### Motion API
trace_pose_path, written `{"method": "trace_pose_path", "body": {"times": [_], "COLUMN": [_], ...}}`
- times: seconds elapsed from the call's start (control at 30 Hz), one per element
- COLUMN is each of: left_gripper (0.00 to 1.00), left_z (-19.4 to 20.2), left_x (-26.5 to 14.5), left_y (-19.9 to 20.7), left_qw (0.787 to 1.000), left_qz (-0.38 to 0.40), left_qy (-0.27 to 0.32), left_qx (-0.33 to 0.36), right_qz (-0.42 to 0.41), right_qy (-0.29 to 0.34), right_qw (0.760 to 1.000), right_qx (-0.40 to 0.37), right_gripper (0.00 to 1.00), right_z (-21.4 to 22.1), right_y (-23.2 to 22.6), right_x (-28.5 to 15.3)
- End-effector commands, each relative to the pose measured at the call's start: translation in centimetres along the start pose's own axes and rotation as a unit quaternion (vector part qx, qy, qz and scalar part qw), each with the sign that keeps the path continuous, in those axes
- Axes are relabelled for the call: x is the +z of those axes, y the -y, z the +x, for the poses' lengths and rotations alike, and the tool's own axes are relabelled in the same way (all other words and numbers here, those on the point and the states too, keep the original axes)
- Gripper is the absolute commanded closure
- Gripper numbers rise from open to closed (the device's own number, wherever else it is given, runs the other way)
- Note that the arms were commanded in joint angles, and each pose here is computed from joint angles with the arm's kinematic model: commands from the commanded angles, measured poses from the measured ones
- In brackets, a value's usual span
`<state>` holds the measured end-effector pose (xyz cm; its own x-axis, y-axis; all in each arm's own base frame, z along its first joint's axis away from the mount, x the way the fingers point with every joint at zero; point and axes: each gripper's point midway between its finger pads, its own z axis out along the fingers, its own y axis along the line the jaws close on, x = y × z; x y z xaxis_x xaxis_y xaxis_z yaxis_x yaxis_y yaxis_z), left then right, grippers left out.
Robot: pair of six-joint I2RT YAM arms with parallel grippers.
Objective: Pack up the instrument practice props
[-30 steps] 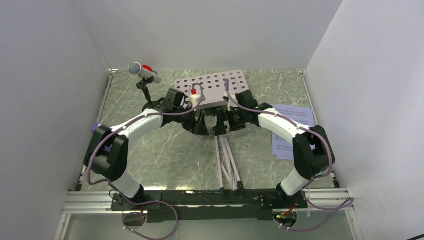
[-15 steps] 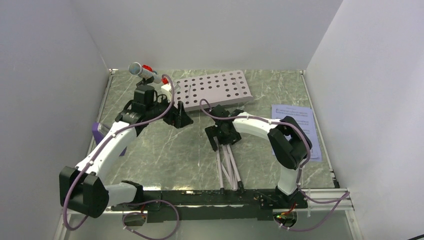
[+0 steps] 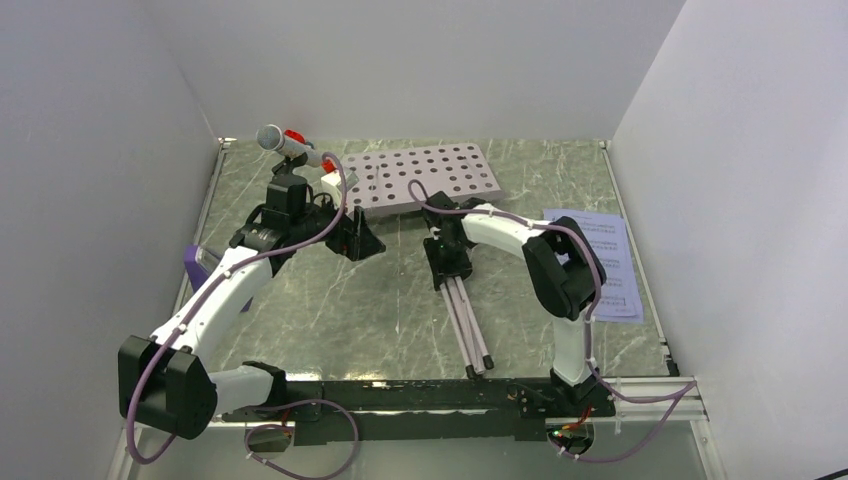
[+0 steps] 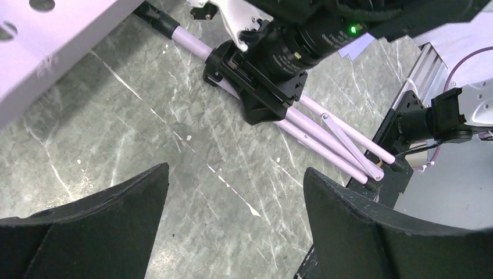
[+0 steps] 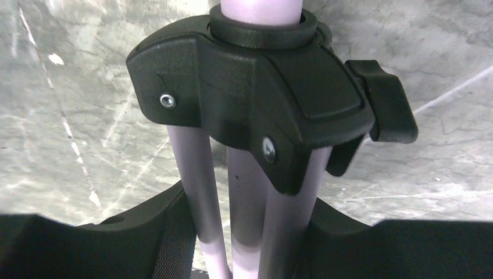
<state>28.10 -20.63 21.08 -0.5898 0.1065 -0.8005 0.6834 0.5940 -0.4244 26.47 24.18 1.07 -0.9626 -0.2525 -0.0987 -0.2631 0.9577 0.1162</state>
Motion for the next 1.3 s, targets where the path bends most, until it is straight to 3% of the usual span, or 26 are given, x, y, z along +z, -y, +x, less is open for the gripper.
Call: {"method": "trace_pose_path", "body": {"times": [0.0, 0.13, 0.23, 0.5, 0.53, 0.57, 0.67, 0.73, 0.77, 0.97, 1.27], "left_gripper": [0.11, 0.11, 0.11, 0.11, 0.11, 0.11, 0.09, 0.08, 0.02, 0.03, 0.03], "left_z": [-0.6, -1.0, -1.5, -2.5, -2.4, -2.3, -1.9, -1.8, -1.9, -3.4, -3.1], "left_x": [0.1, -0.1, -0.2, 0.2, 0.2, 0.2, 0.2, 0.1, 0.1, -0.9, -2.4], "left_y": [0.1, -0.1, -0.2, -0.8, -0.9, -1.0, -1.3, -1.6, -1.5, -0.8, -1.8], "left_qw": [1.000, 1.000, 1.000, 1.000, 1.000, 0.999, 0.999, 0.998, 0.998, 0.996, 0.991], "left_qz": [0.009, 0.002, -0.003, -0.012, -0.013, -0.014, -0.019, -0.024, -0.024, -0.026, -0.076], "left_qy": [0.012, 0.012, 0.007, -0.010, -0.013, -0.016, -0.025, -0.028, -0.029, -0.007, 0.012], "left_qx": [0.011, 0.016, 0.022, 0.021, 0.023, 0.027, 0.039, 0.048, 0.050, 0.081, 0.111], "right_qz": [-0.013, -0.056, -0.037, -0.058, -0.061, -0.062, -0.073, -0.077, -0.077, -0.067, -0.089], "right_qy": [-0.048, -0.007, 0.014, -0.008, -0.012, -0.011, -0.009, 0.012, 0.030, 0.161, 0.284], "right_qw": [0.994, 0.984, 0.980, 0.983, 0.983, 0.985, 0.986, 0.988, 0.989, 0.983, 0.955], "right_qx": [0.095, 0.169, 0.194, 0.175, 0.170, 0.163, 0.152, 0.133, 0.121, 0.063, -0.002], "right_gripper": [1.00, 1.00, 1.00, 1.00, 0.97, 0.85, 0.39, 0.13, 0.02, 0.00, 0.00], "right_z": [0.5, -1.3, -2.2, -4.3, -4.1, -4.1, -4.5, -5.3, -5.9, -7.5, -6.5], "right_y": [1.6, 0.7, 1.0, -0.5, -0.5, -0.4, 0.2, 0.4, 0.4, 1.4, 1.8], "right_x": [3.5, 1.0, -0.4, 2.1, 2.6, 2.8, 3.1, 1.8, 0.7, -7.2, -14.6]}}
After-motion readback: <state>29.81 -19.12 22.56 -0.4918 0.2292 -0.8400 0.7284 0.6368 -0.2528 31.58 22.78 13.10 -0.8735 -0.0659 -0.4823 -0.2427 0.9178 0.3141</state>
